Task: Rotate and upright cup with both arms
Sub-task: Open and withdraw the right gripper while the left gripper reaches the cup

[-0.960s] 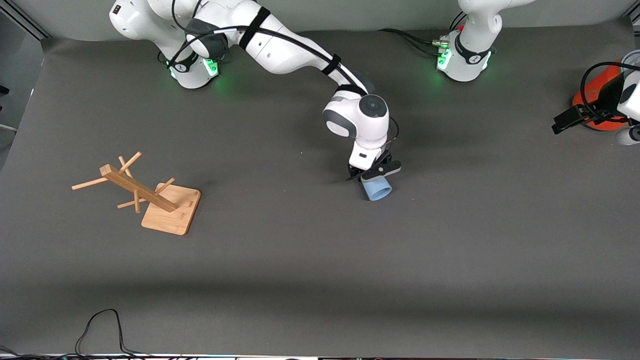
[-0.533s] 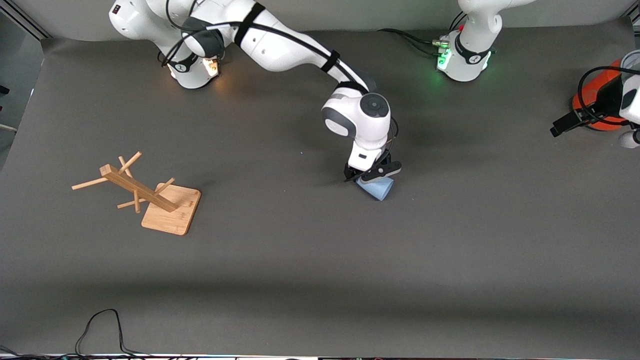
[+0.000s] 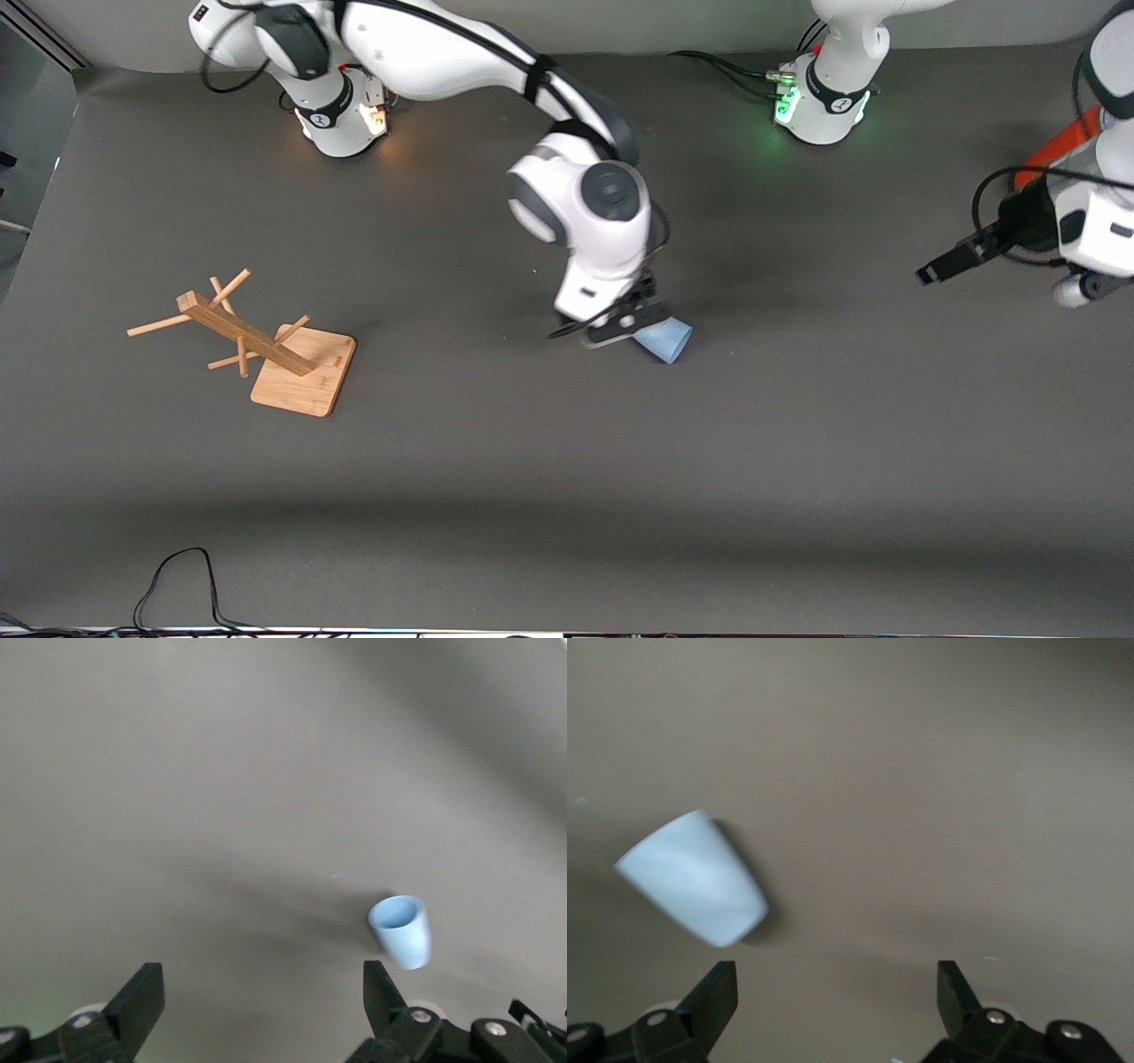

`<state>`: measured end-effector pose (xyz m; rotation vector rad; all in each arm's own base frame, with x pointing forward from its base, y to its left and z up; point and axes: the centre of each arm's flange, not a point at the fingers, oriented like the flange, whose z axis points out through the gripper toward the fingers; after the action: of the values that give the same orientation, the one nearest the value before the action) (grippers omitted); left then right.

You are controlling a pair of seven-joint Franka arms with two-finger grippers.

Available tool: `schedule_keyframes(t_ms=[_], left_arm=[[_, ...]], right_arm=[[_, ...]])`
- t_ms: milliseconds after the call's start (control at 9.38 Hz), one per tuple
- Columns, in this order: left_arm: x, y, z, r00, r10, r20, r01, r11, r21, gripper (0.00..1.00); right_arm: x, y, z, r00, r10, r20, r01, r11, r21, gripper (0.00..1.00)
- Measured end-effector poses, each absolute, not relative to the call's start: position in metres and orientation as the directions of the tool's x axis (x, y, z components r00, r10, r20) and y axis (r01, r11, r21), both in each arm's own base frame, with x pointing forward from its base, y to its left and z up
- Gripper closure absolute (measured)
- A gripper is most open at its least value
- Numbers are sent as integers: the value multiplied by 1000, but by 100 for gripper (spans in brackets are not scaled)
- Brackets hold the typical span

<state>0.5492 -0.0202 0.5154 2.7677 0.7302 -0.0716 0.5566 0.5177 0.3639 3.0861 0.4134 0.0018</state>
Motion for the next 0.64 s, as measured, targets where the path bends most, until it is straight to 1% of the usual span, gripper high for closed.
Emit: schedule_keyframes(t_ms=[213, 320, 427, 533, 640], left_arm=[[590, -70, 479, 895, 442, -70, 439, -839, 320, 0], [609, -92, 458, 907, 416, -64, 408, -832, 375, 0], [625, -104, 430, 932, 353, -85, 349, -807, 476, 0], [632, -103, 404, 959, 271, -86, 271, -779, 566, 0], [634, -103, 378, 978, 189, -82, 200, -767, 609, 0]], right_arm=[[600, 412, 410, 966, 251, -64, 253, -967, 35, 0], [610, 361, 429, 964, 246, -98, 250, -968, 34, 0], [615, 315, 443, 962, 244, -121, 249, -968, 27, 0], [615, 286, 451, 962, 241, -129, 246, -969, 21, 0], [612, 267, 458, 964, 229, -133, 234, -972, 19, 0]])
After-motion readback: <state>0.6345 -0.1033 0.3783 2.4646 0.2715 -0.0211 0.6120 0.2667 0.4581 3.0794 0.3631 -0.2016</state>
